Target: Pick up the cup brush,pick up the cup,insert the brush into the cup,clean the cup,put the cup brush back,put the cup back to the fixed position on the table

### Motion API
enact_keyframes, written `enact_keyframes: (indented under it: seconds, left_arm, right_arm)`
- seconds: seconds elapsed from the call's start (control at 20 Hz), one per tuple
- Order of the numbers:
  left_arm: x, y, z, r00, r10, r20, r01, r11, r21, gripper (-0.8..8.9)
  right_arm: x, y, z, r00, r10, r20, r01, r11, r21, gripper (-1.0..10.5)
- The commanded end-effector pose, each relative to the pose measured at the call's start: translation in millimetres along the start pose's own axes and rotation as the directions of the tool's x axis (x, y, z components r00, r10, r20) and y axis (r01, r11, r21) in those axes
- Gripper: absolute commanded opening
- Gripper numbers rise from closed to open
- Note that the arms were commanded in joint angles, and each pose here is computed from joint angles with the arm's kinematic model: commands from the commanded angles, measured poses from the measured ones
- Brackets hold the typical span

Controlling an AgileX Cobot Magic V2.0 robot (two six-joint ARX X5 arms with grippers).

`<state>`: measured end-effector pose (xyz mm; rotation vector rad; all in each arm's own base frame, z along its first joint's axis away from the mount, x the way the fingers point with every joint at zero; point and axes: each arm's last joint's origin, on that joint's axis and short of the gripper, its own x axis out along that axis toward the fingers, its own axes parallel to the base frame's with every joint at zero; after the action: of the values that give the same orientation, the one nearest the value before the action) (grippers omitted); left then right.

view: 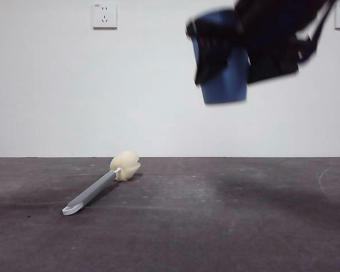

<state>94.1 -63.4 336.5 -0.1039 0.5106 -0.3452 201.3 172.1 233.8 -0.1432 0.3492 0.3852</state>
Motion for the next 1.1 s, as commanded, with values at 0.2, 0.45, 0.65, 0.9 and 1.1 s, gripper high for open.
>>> enact_keyframes:
  seconds: [0.2,0.45,0.65,0.9,1.1]
  left_arm:
    - [-7.9,3.7,-5.9,1.0,0.0,-0.028,0.0,1.0,0.016,4.13]
    - [-8.0,3.9,-6.4,0.999,0.003,-0.032,-0.002,1.0,0.017,4.09]
    - [-8.0,3.9,-6.5,0.999,0.002,-0.033,-0.002,1.0,0.017,4.09]
    - [-7.9,3.8,-6.3,1.0,0.003,-0.031,-0.003,1.0,0.014,4.09]
    - [-7.9,3.8,-6.2,1.0,0.004,-0.031,-0.003,1.0,0.014,4.09]
  right_arm:
    - [31.0,-12.0,-51.4,0.999,-0.032,-0.044,0.035,0.996,0.076,-0.2]
    - [67.5,-18.4,-77.7,0.999,-0.021,-0.025,0.024,0.992,0.125,-0.2]
    - [80.9,-29.4,-89.2,0.999,-0.047,-0.013,0.048,0.991,0.128,-0.2]
    - [89.4,-38.6,-99.9,1.0,0.004,-0.029,-0.001,0.993,0.115,-0.2]
    - [90.0,-42.2,-103.1,0.998,-0.001,-0.058,0.007,0.994,0.105,-0.2]
